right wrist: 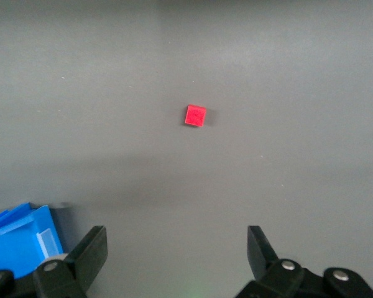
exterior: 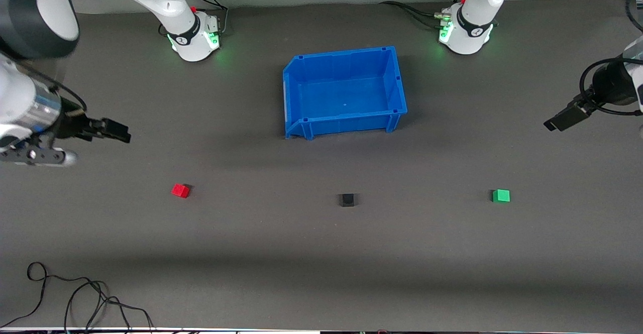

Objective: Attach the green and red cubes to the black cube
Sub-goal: 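Reach the right gripper down to the red cube while the left gripper approaches, then grasp the red cube with the right gripper while the left gripper grasps green, then lift the red cube and green cube toward the black cube, then lower the red cube and green cube against the black cube's sides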

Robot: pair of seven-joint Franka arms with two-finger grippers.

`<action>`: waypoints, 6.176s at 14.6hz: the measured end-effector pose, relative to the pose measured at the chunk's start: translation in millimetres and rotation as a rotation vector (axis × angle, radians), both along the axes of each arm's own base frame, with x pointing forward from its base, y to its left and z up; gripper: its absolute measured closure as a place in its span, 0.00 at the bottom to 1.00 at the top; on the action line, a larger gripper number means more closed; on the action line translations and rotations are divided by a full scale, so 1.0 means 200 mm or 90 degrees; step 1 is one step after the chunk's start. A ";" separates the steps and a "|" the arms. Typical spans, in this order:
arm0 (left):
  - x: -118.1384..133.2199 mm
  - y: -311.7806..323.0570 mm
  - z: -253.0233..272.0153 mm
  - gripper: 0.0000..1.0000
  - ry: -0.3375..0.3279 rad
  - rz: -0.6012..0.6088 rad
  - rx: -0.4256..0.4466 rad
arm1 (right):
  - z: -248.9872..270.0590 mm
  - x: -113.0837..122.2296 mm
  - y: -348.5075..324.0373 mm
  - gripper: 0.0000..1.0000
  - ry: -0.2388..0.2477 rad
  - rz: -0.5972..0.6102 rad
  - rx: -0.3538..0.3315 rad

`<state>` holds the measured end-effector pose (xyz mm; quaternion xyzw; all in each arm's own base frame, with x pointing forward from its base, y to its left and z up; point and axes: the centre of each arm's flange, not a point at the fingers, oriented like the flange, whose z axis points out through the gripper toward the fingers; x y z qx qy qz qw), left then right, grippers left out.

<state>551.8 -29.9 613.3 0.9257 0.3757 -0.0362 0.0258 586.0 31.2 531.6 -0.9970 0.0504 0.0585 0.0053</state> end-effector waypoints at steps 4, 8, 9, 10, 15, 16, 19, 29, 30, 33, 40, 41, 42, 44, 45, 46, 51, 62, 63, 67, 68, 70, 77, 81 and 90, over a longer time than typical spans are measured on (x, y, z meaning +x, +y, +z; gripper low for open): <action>0.04 0.01 -0.04 0.00 0.044 0.280 -0.043 | -0.37 0.18 -0.04 0.00 0.003 -0.011 -0.002; 0.11 0.17 -0.13 0.00 0.094 0.480 -0.066 | -0.69 0.28 -0.04 0.00 0.001 -0.014 -0.003; 0.13 0.21 -0.17 0.00 0.108 0.503 -0.070 | -0.79 0.29 -0.04 0.00 -0.012 -0.015 -0.003; 0.15 0.26 -0.22 0.00 0.124 0.521 -0.080 | -0.88 0.29 -0.04 0.00 -0.028 -0.016 -0.003; 0.21 0.54 -0.66 0.00 0.154 0.527 -0.139 | -1.30 0.20 -0.05 0.00 -0.062 -0.019 -0.004; 0.21 0.58 -0.76 0.00 0.148 0.531 -0.147 | -1.34 0.19 -0.05 0.00 -0.065 -0.019 -0.004; 0.18 0.60 -1.04 0.00 0.112 0.528 -0.174 | -1.48 0.19 -0.08 0.00 -0.071 -0.027 -0.007; 0.14 0.68 -1.90 0.00 0.034 0.391 -0.222 | -1.72 0.16 -0.10 0.17 -0.053 -0.089 -0.015; 0.14 0.68 -1.95 0.00 0.030 0.383 -0.224 | -1.72 0.16 -0.10 0.17 -0.053 -0.089 -0.015; 0.17 0.68 -2.06 0.00 0.009 0.382 -0.216 | -1.72 0.16 -0.10 0.24 -0.052 -0.090 -0.015; 0.27 0.67 -2.13 0.00 -0.017 0.430 -0.245 | -1.74 0.15 -0.10 0.38 -0.048 -0.098 -0.012; 0.27 0.67 -2.15 0.00 -0.018 0.433 -0.244 | -1.75 0.15 -0.10 0.38 -0.047 -0.100 -0.011; 0.27 0.68 -2.16 0.00 -0.018 0.435 -0.243 | -1.75 0.15 -0.10 0.38 -0.047 -0.100 -0.011; 0.28 0.68 -2.19 0.01 -0.015 0.437 -0.242 | -1.75 0.15 -0.10 0.38 -0.047 -0.101 -0.011; 0.28 0.68 -2.20 0.02 -0.014 0.438 -0.242 | -1.75 0.15 -0.10 0.38 -0.047 -0.100 -0.011; 0.28 0.68 -2.21 0.13 -0.014 0.438 -0.243 | -1.75 0.15 -0.09 0.38 -0.046 -0.098 -0.010; 0.32 0.61 -2.18 0.60 -0.014 0.439 -0.246 | -1.78 0.14 -0.04 0.39 -0.043 -0.089 -0.009; 0.56 0.62 -1.69 0.60 0.085 0.471 -0.228 | -1.78 0.15 -0.04 0.61 -0.044 -0.089 -0.009; 0.56 0.60 -1.70 0.60 0.091 0.480 -0.227 | -1.78 0.15 -0.04 0.61 -0.045 -0.089 -0.009; 0.60 0.29 -1.72 0.60 0.121 0.525 -0.214 | -1.77 0.15 -0.04 0.61 -0.052 -0.091 -0.008; 0.61 0.18 -1.73 0.60 0.126 0.533 -0.210 | -1.76 0.16 -0.04 0.61 -0.055 -0.104 -0.006; 0.61 -0.06 -1.75 0.60 0.133 0.540 -0.203 | -1.71 0.18 -0.04 0.61 -0.063 -0.149 0.006; 0.50 -0.84 -1.87 0.60 0.112 0.539 -0.221 | -1.34 0.31 0.33 0.61 -0.051 -0.444 0.022; 0.40 -1.16 -1.96 0.60 0.073 0.516 -0.221 | -1.25 0.33 1.03 0.61 -0.046 -0.632 0.032; 0.36 -1.37 -2.06 0.60 0.062 0.500 -0.230 | -1.39 0.38 1.73 0.61 0.017 -0.897 -0.021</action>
